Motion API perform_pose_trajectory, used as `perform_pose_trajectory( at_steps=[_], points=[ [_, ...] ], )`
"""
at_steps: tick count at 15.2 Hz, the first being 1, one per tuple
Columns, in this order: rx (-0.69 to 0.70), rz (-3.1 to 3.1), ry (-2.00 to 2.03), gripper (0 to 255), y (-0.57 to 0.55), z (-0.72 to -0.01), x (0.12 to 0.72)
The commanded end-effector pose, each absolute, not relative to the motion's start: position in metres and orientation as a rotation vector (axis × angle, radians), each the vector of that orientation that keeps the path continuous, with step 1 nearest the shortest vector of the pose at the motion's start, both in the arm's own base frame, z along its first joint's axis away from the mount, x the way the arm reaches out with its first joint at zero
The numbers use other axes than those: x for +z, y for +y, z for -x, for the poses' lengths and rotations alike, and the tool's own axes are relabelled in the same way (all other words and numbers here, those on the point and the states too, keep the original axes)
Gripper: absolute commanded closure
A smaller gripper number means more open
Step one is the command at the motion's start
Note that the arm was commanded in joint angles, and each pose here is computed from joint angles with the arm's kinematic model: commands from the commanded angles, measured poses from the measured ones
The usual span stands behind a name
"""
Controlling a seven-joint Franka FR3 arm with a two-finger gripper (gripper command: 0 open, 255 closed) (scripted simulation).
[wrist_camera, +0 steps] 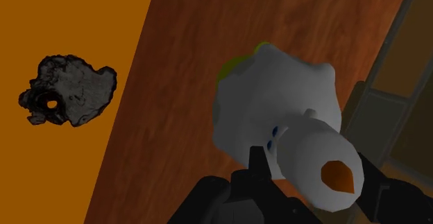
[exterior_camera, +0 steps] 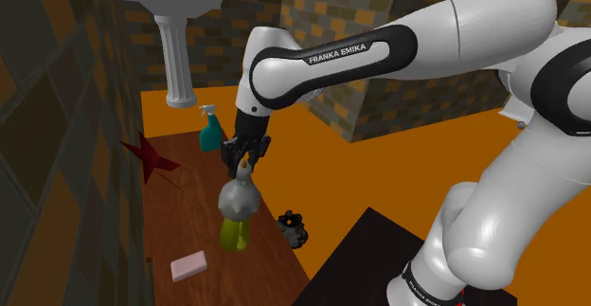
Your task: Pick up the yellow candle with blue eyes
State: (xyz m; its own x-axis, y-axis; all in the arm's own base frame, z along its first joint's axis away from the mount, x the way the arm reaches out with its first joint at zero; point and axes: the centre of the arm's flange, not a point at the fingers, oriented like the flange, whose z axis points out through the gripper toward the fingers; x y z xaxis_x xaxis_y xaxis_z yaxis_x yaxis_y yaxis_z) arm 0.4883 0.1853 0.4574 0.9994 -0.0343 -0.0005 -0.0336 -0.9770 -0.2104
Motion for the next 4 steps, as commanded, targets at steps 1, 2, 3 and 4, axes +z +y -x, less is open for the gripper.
perform_pose_trajectory(
  at_steps=[1, 2, 3, 4],
  points=[
    [-0.007, 2.929, 0.050, 255, 0.1858, -0.4884, 0.4694],
    [-0.007, 2.929, 0.050, 255, 0.1858, -0.4884, 0.4747],
    [-0.007, 2.929, 0.050, 255, 0.1858, -0.4883, 0.4755],
    [-0.007, 2.929, 0.050, 255, 0.1858, -0.4884, 0.4755]
  ],
)
